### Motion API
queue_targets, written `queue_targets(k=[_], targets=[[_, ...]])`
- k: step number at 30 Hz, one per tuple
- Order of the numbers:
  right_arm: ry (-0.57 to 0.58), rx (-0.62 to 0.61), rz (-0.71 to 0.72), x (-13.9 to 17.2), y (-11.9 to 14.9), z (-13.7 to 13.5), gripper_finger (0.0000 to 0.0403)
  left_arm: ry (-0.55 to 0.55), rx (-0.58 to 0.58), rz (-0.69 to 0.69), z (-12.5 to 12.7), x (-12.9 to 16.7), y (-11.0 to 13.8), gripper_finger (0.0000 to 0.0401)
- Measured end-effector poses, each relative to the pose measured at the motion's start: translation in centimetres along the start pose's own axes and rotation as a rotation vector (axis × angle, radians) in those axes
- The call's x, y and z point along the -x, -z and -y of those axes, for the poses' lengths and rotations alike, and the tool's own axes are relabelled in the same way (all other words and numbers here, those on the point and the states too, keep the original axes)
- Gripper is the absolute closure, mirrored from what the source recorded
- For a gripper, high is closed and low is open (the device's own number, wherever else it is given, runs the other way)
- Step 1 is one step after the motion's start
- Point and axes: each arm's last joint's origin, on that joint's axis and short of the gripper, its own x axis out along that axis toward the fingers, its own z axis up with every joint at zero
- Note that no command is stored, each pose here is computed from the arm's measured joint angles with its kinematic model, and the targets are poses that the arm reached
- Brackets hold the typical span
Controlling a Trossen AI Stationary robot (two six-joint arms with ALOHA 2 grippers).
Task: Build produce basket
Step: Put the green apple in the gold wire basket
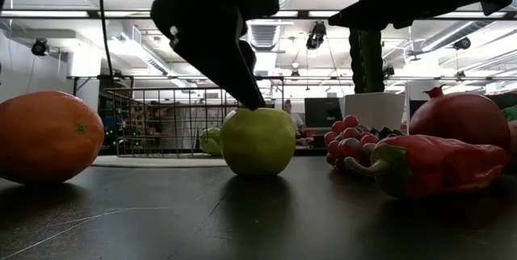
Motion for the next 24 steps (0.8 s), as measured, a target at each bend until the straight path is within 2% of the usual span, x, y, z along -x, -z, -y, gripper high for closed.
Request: queue_targets(k=[9, 19, 24], targets=[[-0.003, 0.003, -0.013, 0.0, 0.13, -0.03, 0.0174, 0.013, 0.022, -0.014, -0.56, -0.59, 0.12, 0.005], [-0.005, 0.004, -0.021, 0.0, 0.21, -0.05, 0.0174, 0.012, 0.025, -0.014, -0.69, -0.61, 0.1, 0.0144], [-0.005, 0.004, -0.022, 0.0, 0.21, -0.05, 0.0174, 0.012, 0.027, -0.008, -0.69, -0.56, 0.05, 0.0169]])
